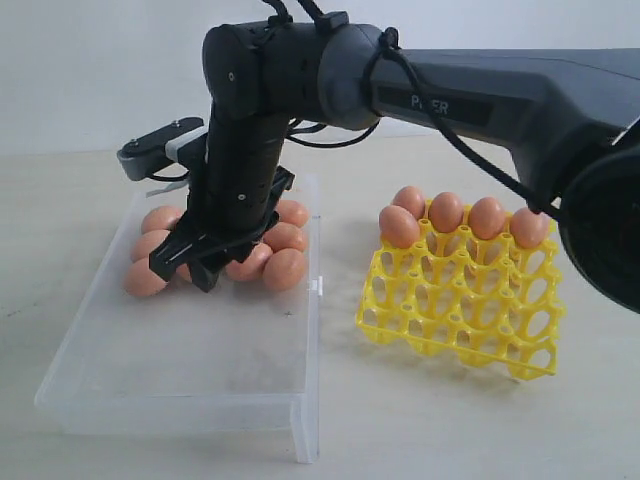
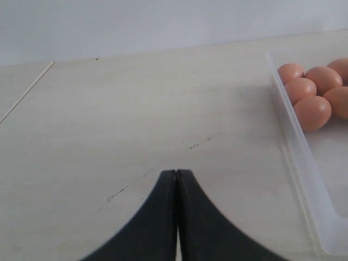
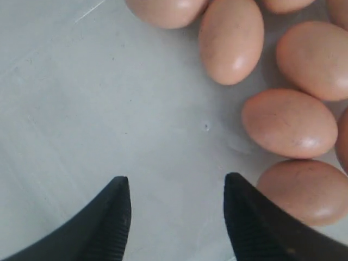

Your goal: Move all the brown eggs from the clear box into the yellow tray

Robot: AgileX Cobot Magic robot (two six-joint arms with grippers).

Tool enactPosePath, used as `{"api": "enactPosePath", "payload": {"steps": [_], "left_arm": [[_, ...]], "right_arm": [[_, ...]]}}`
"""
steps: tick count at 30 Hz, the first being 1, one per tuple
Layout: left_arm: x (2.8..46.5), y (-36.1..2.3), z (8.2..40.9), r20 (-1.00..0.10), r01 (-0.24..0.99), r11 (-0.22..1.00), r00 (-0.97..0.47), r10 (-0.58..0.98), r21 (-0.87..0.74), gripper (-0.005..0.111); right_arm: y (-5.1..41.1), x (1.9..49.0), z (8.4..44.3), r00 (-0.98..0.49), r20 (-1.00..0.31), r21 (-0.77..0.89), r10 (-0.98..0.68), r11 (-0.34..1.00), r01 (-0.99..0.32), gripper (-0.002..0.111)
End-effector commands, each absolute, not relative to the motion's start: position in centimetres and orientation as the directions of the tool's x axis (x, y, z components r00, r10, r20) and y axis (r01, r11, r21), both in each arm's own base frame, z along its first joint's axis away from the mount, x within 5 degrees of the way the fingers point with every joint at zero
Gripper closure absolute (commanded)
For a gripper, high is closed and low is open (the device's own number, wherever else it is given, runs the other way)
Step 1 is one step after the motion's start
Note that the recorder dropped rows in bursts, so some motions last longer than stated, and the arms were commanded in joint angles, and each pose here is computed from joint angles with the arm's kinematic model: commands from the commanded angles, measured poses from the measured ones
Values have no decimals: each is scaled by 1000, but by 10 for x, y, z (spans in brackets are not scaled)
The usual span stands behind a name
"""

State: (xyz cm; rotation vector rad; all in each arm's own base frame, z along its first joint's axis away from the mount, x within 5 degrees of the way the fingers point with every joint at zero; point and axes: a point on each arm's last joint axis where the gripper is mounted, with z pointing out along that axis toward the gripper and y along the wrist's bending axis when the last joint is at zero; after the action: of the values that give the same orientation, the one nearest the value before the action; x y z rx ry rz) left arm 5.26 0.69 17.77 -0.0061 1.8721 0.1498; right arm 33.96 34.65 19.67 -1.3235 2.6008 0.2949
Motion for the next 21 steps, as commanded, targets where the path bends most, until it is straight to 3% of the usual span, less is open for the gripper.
{"api": "enactPosePath", "payload": {"steps": [1,9,21], "left_arm": [[52,6,179,-954,-75,993,-292,66,92,107],[52,6,179,-954,-75,993,-292,66,92,107],[52,6,179,-954,-75,993,-292,66,92,107]], "right_arm": [[350,346,195,-568,-267,63,-779,574,-817,58],[368,365,185,-532,-393,17,-750,572,-820,58],[382,379,169,-503,-450,1,-738,562,-827,58]]}}
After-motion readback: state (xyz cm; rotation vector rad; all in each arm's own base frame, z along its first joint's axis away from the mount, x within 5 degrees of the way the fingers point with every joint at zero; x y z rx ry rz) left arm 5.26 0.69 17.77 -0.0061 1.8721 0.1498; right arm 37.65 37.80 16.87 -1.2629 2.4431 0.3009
